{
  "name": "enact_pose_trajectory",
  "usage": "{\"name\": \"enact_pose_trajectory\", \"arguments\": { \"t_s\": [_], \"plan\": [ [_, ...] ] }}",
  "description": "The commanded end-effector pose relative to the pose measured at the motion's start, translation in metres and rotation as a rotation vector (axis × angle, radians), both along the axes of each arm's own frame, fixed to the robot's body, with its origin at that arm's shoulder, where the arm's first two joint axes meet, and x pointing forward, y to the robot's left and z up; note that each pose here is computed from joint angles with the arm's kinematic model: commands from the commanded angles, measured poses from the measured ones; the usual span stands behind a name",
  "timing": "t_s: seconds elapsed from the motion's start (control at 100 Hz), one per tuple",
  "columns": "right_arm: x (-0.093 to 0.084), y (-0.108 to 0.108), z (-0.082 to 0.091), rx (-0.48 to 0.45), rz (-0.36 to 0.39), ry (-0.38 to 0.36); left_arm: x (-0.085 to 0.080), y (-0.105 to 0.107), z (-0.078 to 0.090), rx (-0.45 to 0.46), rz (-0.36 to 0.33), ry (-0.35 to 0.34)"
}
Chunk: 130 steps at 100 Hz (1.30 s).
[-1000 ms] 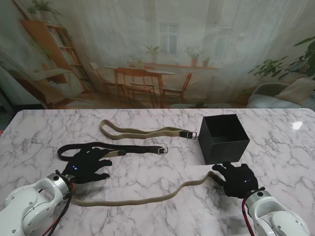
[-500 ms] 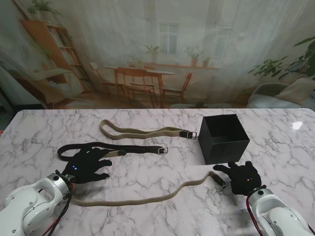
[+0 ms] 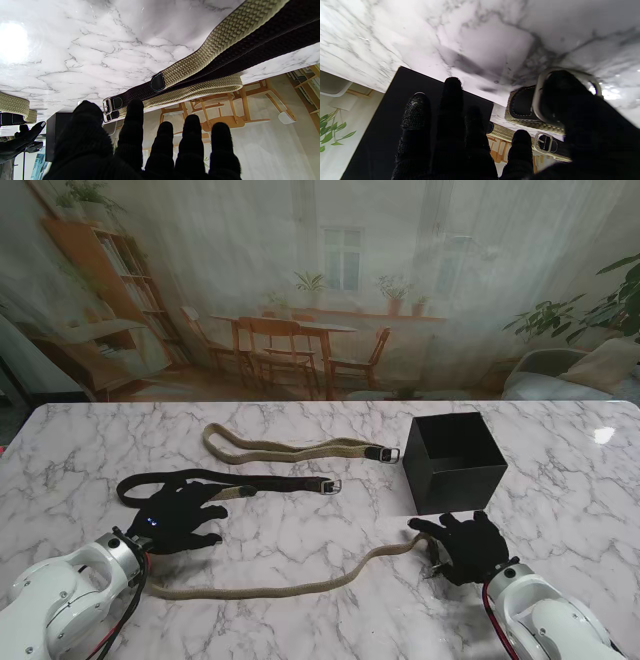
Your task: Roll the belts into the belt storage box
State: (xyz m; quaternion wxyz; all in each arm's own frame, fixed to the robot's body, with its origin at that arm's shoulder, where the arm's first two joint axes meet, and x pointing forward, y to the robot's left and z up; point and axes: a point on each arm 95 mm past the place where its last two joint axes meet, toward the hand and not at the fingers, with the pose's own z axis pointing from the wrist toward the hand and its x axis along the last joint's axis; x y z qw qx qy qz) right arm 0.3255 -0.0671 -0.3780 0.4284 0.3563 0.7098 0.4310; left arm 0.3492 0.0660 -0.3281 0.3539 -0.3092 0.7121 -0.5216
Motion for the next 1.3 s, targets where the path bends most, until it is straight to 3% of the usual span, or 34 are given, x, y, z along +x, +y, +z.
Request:
{"name": "enact_pose_trajectory", "arguments": {
  "t_s": [0.0, 0.19, 0.41, 0.75, 1.0, 1.29],
  "plan": [
    [0.003, 0.005, 0.001, 0.001, 0.01, 0.012, -0.001, 0.0, -0.003, 0.008, 0.003, 0.014],
    [0.008, 0.014, -0.007, 0.038, 0.009, 0.024, -0.001, 0.0, -0.004, 0.008, 0.006, 0.017],
    [0.009, 0.021, -0.009, 0.11, 0.018, -0.012, 0.0, -0.002, -0.001, 0.0, -0.003, 0.012],
    [0.009, 0.026, -0.013, 0.171, -0.001, -0.042, 0.011, -0.025, 0.013, -0.063, -0.022, 0.02],
    [0.007, 0.029, -0.016, 0.225, -0.016, -0.032, 0.023, -0.045, 0.006, -0.115, -0.003, 0.051],
    [0.009, 0.033, -0.021, 0.282, 0.019, -0.034, 0.022, -0.047, 0.001, -0.127, 0.003, 0.061]
  ]
}}
